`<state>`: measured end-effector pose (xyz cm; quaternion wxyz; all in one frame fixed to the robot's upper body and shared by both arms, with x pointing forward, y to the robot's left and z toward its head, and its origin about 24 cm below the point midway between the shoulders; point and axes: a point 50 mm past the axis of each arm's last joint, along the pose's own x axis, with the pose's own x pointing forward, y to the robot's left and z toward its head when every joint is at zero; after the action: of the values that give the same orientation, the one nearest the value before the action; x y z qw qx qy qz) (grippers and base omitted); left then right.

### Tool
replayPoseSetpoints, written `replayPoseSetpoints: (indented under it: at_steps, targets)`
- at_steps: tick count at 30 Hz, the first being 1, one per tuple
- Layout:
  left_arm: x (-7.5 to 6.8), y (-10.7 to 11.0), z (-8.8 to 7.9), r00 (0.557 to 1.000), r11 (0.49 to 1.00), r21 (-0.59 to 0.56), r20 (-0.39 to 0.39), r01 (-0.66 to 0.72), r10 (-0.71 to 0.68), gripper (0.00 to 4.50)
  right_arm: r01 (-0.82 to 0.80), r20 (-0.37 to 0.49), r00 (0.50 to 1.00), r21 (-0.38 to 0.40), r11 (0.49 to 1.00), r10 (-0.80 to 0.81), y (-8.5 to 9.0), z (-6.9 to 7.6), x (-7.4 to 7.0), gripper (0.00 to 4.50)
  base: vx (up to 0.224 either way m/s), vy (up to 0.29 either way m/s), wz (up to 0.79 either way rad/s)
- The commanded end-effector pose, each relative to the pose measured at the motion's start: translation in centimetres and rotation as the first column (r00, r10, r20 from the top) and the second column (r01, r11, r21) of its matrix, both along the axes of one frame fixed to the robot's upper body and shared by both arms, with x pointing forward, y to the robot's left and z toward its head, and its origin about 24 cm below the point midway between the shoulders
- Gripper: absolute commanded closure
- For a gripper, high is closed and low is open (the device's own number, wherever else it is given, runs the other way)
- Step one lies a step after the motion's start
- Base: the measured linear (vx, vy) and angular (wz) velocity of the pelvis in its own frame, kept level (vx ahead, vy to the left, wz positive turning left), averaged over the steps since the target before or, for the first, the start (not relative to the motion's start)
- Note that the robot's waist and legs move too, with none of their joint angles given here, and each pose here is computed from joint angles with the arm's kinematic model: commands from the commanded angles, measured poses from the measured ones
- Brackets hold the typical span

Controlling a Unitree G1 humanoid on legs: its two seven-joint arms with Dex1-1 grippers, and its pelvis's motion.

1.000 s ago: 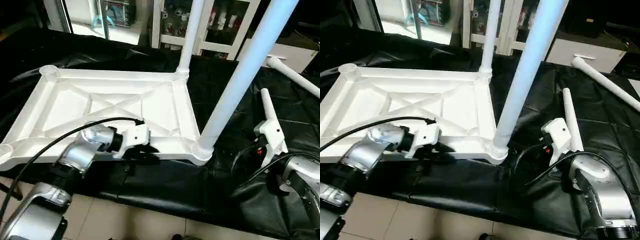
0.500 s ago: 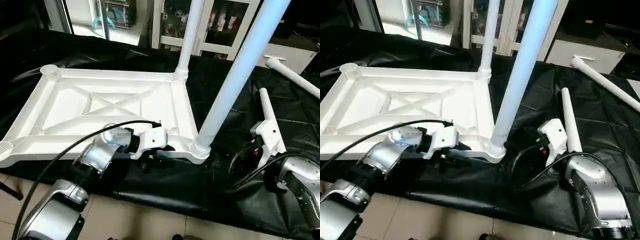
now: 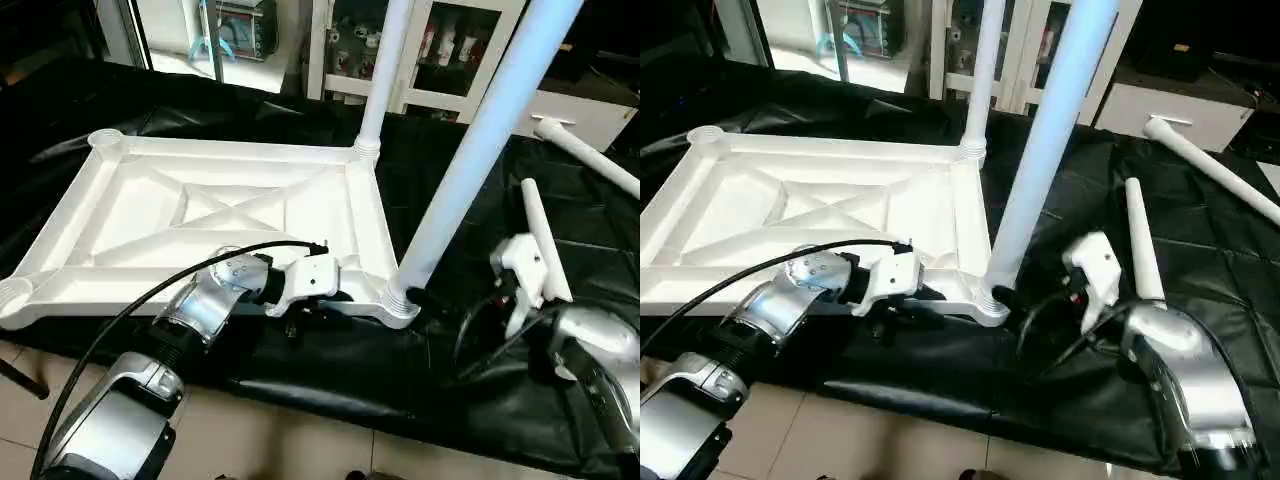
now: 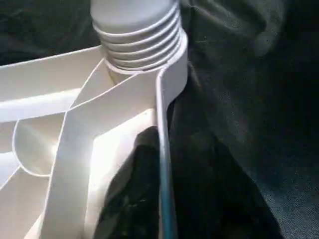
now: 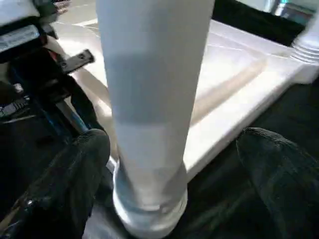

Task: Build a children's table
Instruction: Insert table leg to table base, then rotate leg to tighten

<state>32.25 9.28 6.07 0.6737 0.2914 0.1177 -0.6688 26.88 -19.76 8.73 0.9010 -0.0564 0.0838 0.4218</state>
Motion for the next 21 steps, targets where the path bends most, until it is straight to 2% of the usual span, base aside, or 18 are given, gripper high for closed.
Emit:
replayPoseSetpoints:
  at_steps: [1,7,12,21]
  targets:
    - [-0.65,0.45,-1.22,0.998,0.998,0.054,-0.063,0.035,-0.032,3.68,-0.044,0.009,0.999,-0.017,0.999,0.044,0.19,0.13,0.23,0.0,0.0,0.0,0.0]
    - [-1.01,0.89,-1.47,0.996,0.996,0.067,-0.074,0.06,-0.055,4.17,-0.119,0.02,0.993,-0.032,0.992,0.12,0.49,0.84,0.55,0.0,0.0,0.0,0.0]
    - [-1.09,1.09,-1.38,0.995,0.994,0.073,-0.068,0.08,-0.075,4.48,-0.197,-0.002,0.98,-0.07,0.978,0.198,0.54,0.65,0.29,0.0,0.0,0.0,0.0]
    - [-1.27,1.39,-1.34,0.992,0.989,0.094,-0.07,0.114,-0.108,4.48,-0.293,-0.042,0.956,-0.119,0.949,0.29,1.07,-0.12,0.56,0.0,0.0,0.0,0.0]
